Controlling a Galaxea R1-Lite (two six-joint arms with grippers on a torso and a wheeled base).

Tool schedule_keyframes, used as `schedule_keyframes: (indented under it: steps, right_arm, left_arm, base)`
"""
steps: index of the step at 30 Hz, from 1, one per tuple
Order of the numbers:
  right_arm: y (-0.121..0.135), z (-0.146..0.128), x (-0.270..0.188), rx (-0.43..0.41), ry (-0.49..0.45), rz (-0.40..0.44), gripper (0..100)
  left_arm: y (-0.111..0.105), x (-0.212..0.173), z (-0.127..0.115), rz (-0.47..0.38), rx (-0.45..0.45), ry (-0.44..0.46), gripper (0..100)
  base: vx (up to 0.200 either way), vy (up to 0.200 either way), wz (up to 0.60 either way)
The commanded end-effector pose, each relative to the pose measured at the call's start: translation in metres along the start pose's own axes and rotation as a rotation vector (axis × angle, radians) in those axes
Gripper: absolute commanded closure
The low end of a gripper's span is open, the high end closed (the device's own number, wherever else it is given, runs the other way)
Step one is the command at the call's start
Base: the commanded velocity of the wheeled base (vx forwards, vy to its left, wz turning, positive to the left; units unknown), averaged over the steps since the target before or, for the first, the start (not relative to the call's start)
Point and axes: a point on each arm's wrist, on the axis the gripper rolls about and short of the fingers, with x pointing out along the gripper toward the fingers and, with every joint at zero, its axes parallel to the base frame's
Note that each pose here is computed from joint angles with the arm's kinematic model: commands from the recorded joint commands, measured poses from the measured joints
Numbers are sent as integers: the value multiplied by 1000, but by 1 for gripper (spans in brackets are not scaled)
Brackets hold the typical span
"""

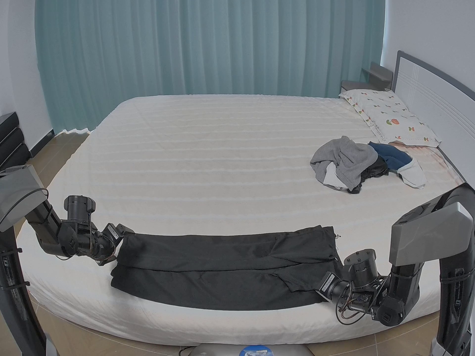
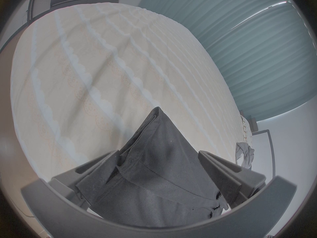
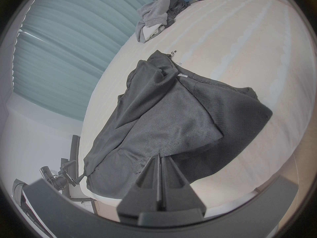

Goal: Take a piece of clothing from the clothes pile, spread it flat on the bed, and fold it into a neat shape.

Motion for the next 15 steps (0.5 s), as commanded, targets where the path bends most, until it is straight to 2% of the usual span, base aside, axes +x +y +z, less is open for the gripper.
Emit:
schedule_keyframes:
  steps: [1, 9, 10, 15]
  right_arm:
    - [1, 1, -7, -1, -3, 6, 100]
    - [-2, 1, -8, -8, 7, -3, 100]
    - [-2, 1, -8, -8, 11, -1, 0]
    - [0, 3, -11, 7, 7, 14, 0]
  left_arm:
    - [1, 1, 0, 2, -2, 1, 0]
    - [0, 0, 0, -1, 0, 0, 0]
    - [0, 0, 0, -1, 0, 0, 0]
    - [0, 0, 0, 0, 1, 1, 0]
  base:
    - [0, 0, 0]
    - [0, 0, 0]
    - [0, 0, 0]
    - [0, 0, 0]
